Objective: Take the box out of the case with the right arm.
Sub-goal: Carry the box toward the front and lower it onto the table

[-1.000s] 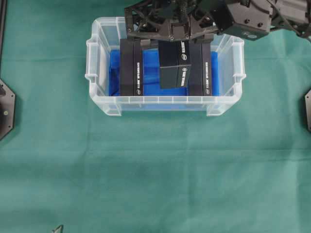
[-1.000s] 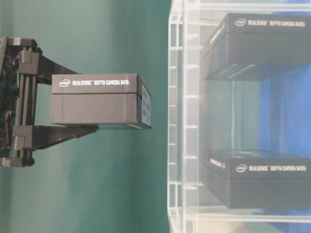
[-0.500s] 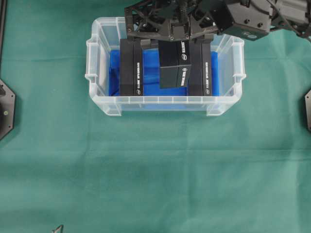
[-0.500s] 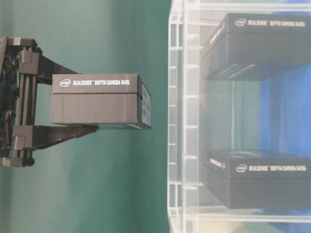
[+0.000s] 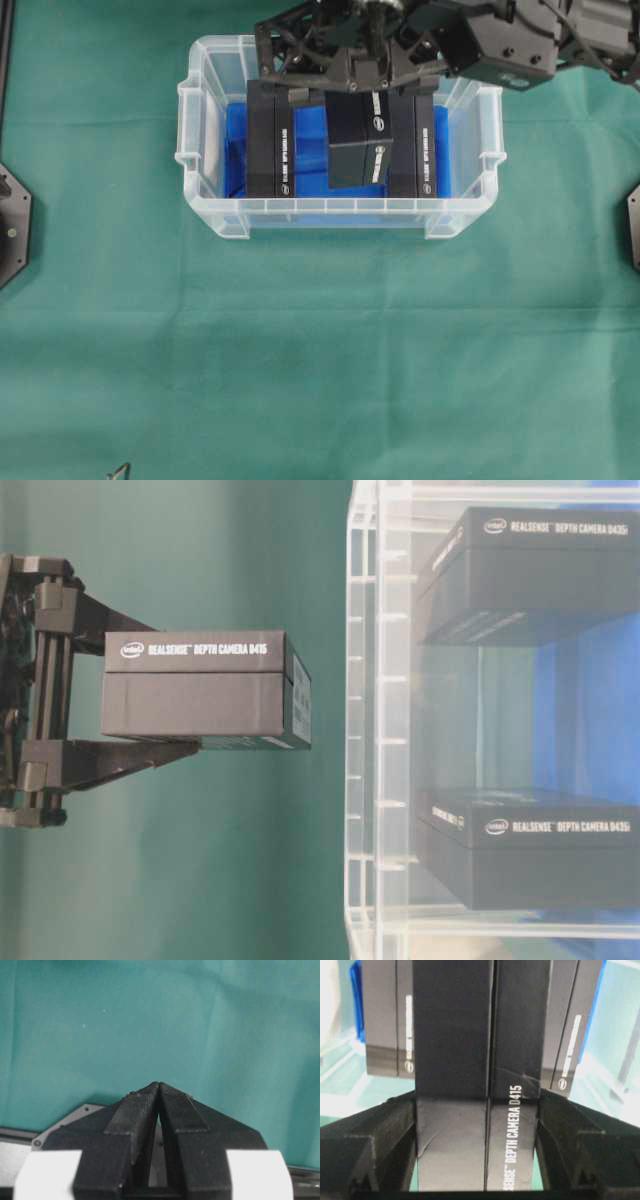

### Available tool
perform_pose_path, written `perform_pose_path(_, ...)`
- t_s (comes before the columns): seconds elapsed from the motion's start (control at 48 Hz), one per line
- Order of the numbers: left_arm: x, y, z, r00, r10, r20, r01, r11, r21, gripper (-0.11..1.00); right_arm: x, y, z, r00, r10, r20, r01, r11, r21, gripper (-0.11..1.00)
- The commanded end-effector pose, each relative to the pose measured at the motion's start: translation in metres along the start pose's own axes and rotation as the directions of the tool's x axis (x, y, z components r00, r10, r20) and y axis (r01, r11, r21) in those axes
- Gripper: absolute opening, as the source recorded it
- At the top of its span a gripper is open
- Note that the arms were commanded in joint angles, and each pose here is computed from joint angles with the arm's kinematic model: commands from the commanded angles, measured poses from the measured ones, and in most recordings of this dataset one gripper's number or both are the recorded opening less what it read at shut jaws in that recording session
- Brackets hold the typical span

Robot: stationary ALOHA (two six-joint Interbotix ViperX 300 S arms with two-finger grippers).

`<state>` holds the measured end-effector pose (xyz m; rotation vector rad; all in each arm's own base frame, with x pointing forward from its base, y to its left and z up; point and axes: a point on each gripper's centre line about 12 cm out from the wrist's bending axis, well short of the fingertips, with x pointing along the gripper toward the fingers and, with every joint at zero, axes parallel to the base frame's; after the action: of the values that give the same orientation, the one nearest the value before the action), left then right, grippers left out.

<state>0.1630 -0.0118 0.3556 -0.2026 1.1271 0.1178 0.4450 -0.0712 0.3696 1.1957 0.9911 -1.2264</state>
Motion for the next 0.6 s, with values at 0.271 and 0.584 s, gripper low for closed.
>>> perform_pose_path(0.271,-0.006,-0.001,0.006,1.0,-0.004,0.023,0.004,1.0,-0.003,0.02,-0.041,-0.011,-0.051,0.998,0.063,0.011,-0.064,0.998,0.013,0.66)
perform_pose_path(0.584,-0.006,-0.001,0.006,1.0,-0.005,0.023,0.005,1.0,-0.003,0.02,-0.049,-0.015,-0.107,0.997,0.083,0.001,-0.083,0.996,0.024,0.66)
